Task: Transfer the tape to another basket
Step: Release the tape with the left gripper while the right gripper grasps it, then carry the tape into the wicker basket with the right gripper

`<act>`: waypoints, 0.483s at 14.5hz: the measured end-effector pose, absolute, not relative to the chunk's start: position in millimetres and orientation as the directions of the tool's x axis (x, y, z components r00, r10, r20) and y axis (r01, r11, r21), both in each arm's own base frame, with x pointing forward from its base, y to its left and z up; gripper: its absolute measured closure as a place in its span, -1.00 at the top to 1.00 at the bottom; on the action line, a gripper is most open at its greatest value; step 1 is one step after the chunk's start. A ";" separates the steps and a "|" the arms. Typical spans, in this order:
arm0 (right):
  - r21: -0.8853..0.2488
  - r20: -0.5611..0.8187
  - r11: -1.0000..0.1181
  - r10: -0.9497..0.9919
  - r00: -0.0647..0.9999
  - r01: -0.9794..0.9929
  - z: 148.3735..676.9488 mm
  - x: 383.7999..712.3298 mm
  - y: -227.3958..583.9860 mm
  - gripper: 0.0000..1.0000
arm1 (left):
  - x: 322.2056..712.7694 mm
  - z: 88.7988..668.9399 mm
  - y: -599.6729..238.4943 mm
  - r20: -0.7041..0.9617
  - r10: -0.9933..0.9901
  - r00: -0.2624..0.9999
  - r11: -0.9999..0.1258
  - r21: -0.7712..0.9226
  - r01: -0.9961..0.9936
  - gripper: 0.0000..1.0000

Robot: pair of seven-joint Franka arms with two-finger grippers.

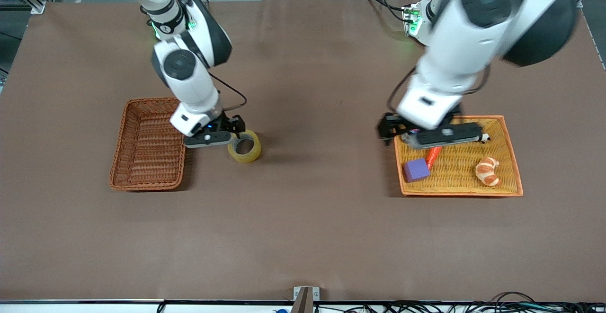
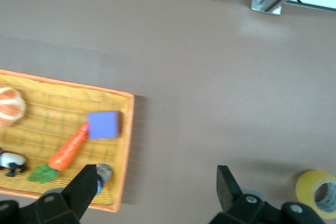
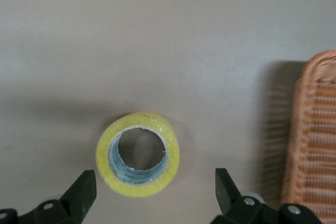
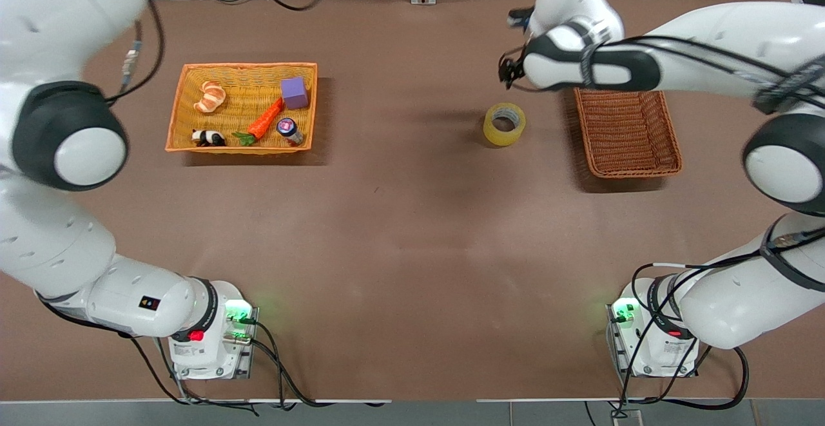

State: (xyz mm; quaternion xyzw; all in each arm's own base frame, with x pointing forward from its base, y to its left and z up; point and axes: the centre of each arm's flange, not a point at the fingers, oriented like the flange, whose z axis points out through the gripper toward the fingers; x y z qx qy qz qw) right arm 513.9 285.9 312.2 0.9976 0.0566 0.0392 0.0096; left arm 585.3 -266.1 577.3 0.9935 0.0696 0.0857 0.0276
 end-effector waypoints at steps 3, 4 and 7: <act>0.049 0.031 -0.993 0.108 0.994 0.107 272.4 515.1 282.5 1.00 | 577.5 599.5 -194.9 0.166 0.094 0.982 -0.994 0.075 0.083 1.00; 0.056 0.019 -0.993 0.106 0.994 0.105 262.9 515.0 280.5 1.00 | 573.5 604.9 -170.0 0.168 0.077 0.983 -0.995 0.078 0.065 1.00; 0.055 0.026 -0.992 0.116 0.993 0.115 235.6 511.2 279.7 1.00 | 558.1 613.6 -105.7 0.172 0.034 0.985 -0.997 0.077 0.021 1.00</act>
